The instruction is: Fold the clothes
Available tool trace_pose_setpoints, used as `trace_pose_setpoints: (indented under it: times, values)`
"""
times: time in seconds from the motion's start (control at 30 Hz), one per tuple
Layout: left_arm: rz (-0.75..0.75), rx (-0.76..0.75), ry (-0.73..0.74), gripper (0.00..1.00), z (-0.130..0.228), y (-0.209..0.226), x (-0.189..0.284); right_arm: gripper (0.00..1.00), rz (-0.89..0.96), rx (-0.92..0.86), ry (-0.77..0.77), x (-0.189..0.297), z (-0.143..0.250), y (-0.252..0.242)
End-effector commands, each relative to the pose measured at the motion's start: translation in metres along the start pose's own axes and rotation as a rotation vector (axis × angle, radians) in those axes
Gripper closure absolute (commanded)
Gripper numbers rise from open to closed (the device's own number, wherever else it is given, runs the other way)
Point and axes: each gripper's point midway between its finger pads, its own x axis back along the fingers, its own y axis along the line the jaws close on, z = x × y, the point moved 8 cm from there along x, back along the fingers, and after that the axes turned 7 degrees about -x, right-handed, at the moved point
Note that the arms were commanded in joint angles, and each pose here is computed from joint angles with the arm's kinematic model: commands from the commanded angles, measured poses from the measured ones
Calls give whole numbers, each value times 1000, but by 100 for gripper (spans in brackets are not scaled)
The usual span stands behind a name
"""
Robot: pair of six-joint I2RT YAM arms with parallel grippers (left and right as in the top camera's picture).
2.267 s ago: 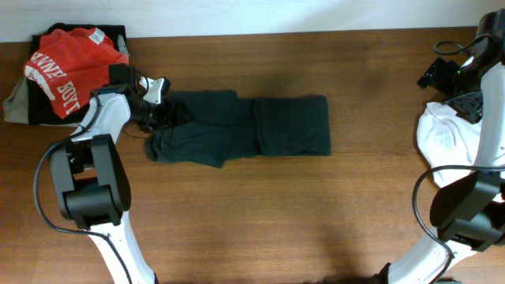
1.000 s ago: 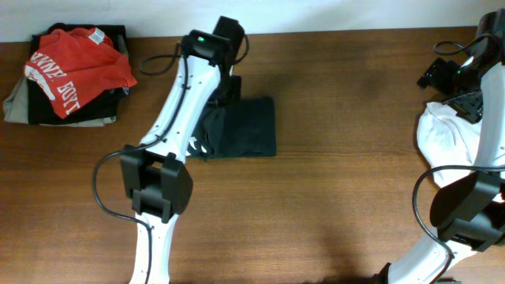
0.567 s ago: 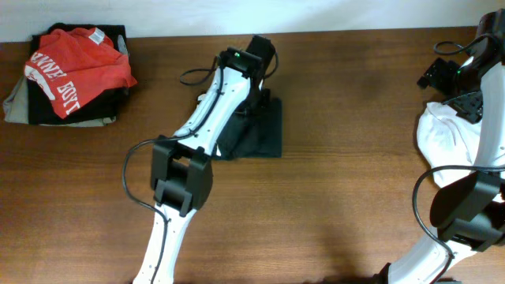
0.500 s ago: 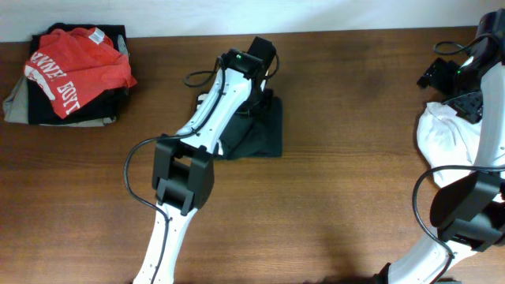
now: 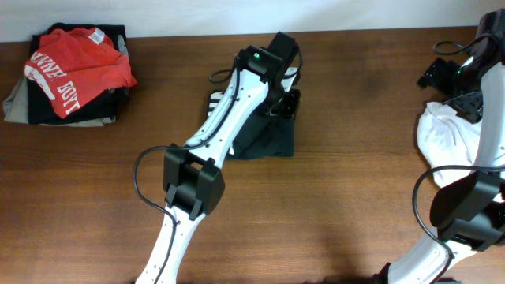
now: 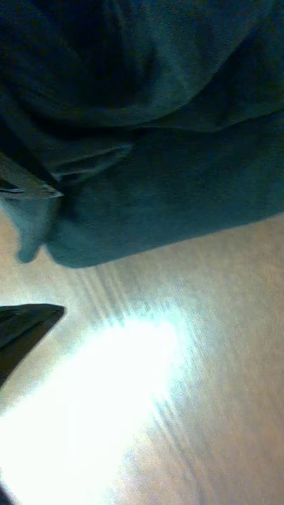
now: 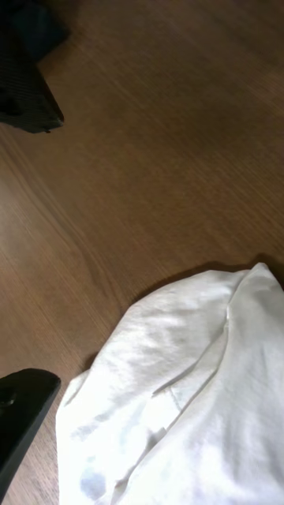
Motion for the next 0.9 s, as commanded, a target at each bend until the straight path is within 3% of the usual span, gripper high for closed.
trace_pose_setpoints:
  times: [0.0,0.03,0.07,0.13,0.2,0.37,0.5,0.6,0.7,0.77,0.87]
  values:
    - [-350,91,-118,57,0,46,87,1,7,-5,-14,3,-2,-2]
    - [-394,126,-132,54,6,61,110,1,7,-5,-14,3,-2,-2]
    - [-346,156,-166,25,8,81,133,1,7,-5,-14,3,-2,-2]
    - [-222,212,-145,25,12,106,134,1,7,-5,-14,3,-2,-2]
    - [-205,275,-23,25,22,129,109,1,7,-5,-14,3,-2,-2]
    - [-66,247,164,17,36,111,53,1,7,-5,-14,3,-2,-2]
    - [75,217,182,16,33,95,18,1,7,-5,-14,3,-2,-2]
    - [77,185,172,41,30,84,14,1,7,-5,-14,3,-2,-2]
    - [80,147,176,81,29,68,9,1,7,-5,-14,3,-2,-2]
    - [81,132,181,90,29,61,7,1,7,-5,-14,3,-2,-2]
    - [87,70,146,89,24,36,14,1,7,-5,-14,3,-2,-2]
